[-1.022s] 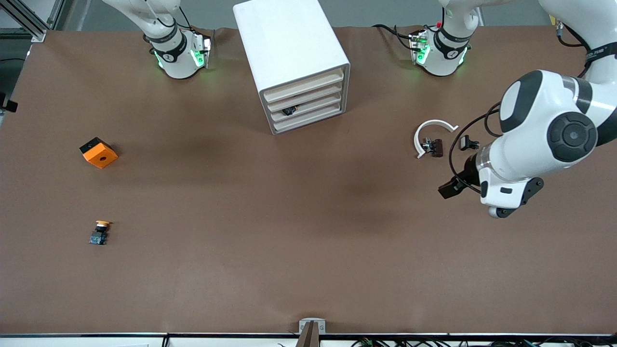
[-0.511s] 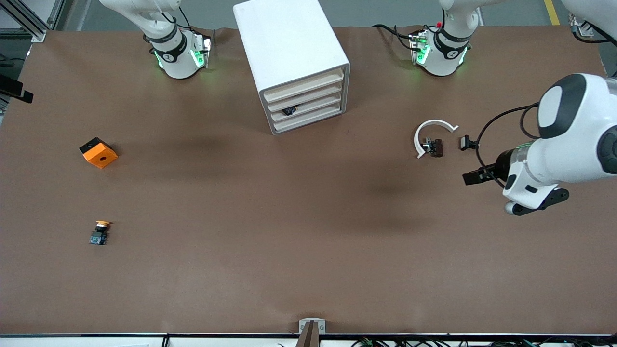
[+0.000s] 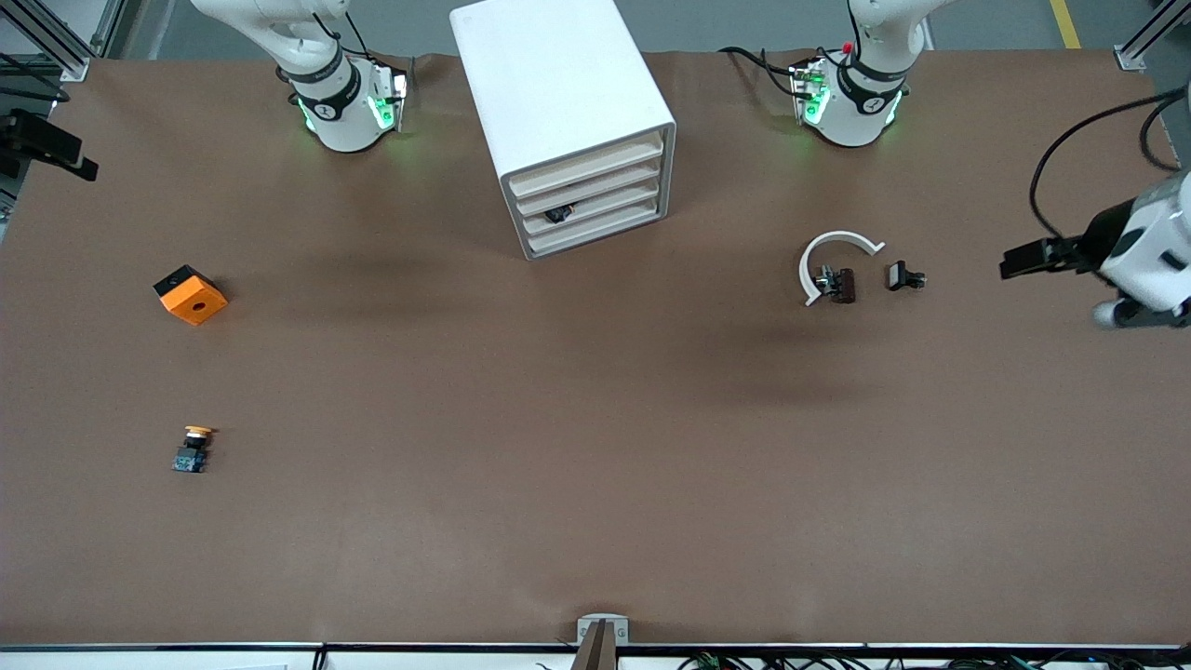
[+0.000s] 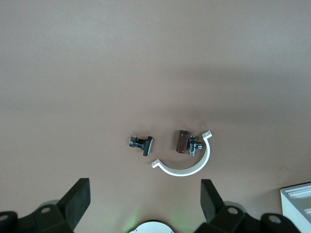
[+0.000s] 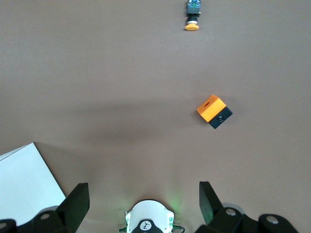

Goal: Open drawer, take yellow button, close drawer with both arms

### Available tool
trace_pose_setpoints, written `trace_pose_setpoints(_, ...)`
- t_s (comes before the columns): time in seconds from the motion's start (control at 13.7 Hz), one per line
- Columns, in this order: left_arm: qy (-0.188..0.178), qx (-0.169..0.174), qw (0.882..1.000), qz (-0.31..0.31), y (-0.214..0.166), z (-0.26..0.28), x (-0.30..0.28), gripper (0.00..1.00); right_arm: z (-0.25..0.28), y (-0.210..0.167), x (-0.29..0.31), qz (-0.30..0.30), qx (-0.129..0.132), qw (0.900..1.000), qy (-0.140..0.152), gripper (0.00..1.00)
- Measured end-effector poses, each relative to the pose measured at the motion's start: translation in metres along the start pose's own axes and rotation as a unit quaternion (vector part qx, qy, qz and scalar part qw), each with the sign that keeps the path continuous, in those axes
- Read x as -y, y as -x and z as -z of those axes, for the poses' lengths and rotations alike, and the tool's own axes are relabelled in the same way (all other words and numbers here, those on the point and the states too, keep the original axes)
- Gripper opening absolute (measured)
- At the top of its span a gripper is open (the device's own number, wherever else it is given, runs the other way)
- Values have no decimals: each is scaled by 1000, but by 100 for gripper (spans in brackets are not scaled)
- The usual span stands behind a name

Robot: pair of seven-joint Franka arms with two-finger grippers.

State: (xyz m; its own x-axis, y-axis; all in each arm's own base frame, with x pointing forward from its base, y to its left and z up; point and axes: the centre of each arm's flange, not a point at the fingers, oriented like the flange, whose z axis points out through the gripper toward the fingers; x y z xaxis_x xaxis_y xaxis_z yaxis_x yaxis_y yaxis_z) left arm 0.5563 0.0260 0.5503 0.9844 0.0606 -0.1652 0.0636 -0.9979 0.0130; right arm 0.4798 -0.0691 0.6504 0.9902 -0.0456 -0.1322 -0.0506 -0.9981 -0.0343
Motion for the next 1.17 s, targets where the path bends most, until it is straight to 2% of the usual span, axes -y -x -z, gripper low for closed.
trace_pose_setpoints(0.22, 4, -28, 1000, 1, 17, 4, 11, 100, 1, 0, 12, 10, -2, 1000, 3, 100)
trace_pose_setpoints(0.58, 2, -55, 998, -2, 15, 12, 7, 100, 4, 2, 14, 13, -6, 1000, 4, 100)
trace_pose_setpoints(1.17, 8, -66, 998, -24, 16, 22, -13, 100, 8, 5, 15, 13, -11, 1000, 4, 100)
